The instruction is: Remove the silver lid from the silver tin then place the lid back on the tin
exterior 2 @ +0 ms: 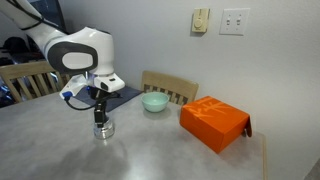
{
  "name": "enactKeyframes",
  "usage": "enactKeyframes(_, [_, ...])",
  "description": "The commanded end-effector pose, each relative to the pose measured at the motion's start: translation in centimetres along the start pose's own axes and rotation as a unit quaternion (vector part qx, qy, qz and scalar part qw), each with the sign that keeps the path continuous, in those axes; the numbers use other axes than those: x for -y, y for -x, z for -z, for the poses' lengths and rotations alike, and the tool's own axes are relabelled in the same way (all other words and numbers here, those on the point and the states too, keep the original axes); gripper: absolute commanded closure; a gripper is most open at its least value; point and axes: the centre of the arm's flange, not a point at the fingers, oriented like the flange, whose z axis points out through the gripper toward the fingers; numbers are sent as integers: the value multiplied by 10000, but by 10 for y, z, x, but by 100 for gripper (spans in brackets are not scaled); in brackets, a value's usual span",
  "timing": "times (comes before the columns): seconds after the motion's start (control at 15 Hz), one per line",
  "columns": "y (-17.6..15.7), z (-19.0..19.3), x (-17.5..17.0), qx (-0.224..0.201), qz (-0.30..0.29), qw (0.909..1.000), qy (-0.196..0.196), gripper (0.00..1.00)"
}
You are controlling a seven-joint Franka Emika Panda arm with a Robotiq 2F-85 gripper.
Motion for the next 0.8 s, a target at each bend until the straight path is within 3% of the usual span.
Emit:
enactKeyframes(0.0, [-6,7,-4,-15,-90,9999,50,56])
enactKeyframes(0.73, [-19,-14,-1,316,-131,9992,208,56])
